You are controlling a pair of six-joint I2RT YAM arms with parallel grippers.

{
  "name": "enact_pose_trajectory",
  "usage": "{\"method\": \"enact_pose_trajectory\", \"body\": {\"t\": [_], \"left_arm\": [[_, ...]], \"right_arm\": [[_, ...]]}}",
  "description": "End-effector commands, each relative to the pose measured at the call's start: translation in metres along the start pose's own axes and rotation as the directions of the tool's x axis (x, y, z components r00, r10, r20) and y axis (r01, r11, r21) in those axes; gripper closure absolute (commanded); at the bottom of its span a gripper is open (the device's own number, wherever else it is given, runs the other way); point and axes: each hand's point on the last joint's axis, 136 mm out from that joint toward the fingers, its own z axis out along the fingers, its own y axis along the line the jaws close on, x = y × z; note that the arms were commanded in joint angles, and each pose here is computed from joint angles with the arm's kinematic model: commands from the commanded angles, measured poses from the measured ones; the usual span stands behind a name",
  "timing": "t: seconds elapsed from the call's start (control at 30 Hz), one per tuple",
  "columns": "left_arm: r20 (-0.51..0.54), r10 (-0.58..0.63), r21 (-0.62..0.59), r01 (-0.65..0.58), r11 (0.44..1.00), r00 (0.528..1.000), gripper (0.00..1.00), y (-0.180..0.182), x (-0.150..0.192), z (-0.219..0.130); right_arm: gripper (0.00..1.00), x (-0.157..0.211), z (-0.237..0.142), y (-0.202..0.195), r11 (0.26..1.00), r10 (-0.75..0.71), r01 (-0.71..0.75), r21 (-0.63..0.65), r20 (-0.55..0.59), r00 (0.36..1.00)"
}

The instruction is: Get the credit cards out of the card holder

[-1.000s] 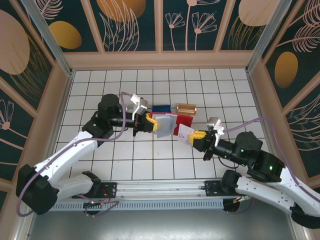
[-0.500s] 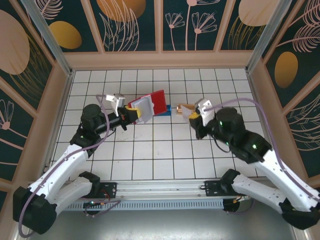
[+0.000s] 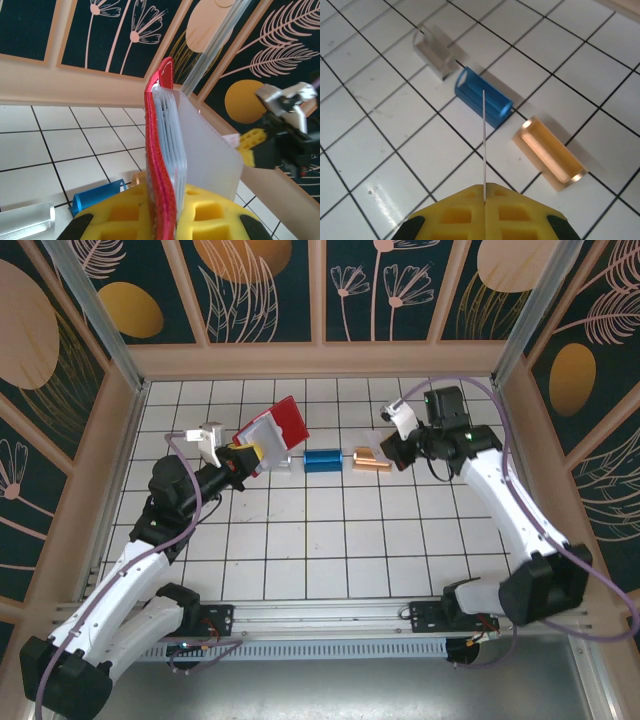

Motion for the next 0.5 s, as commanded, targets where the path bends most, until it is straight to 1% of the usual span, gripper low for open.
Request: {"method": "enact_pose_trajectory", "body": {"t": [0.0, 0.1, 0.17, 0.3, 0.37, 0.47], "left_arm": [[0.046, -0.026, 0.032, 0.024, 0.999, 0.999, 1.00, -0.005, -0.008, -0.001], [0.047, -0.028, 0.042, 0.026, 0.999, 0.998, 1.00, -0.007, -0.009, -0.001], [0.045, -0.028, 0.054, 0.026, 0.998, 0.999, 1.00, -0.009, -0.010, 0.000], [0.016, -0.026, 0.079, 0.024, 0.997, 1.000, 1.00, -0.014, -0.010, 0.006], [0.005, -0.025, 0.096, 0.025, 0.995, 1.000, 1.00, -0.016, -0.010, 0.009], [-0.008, -0.029, 0.117, 0.030, 0.993, 1.000, 1.00, -0.018, -0.007, 0.012]], "right_arm": [[1.00, 0.014, 0.010, -0.017, 0.991, -0.136, 0.136, -0.011, -0.143, 0.980], [1.00, 0.033, 0.022, -0.031, 0.969, -0.245, 0.243, -0.042, -0.273, 0.930], [1.00, 0.038, 0.032, -0.041, 0.956, -0.289, 0.290, -0.048, -0.324, 0.901], [1.00, 0.037, 0.051, -0.060, 0.935, -0.348, 0.346, -0.074, -0.368, 0.862], [1.00, 0.040, 0.062, -0.070, 0.930, -0.360, 0.357, -0.084, -0.405, 0.841], [1.00, 0.043, 0.074, -0.078, 0.926, -0.370, 0.364, -0.099, -0.425, 0.826]]}}
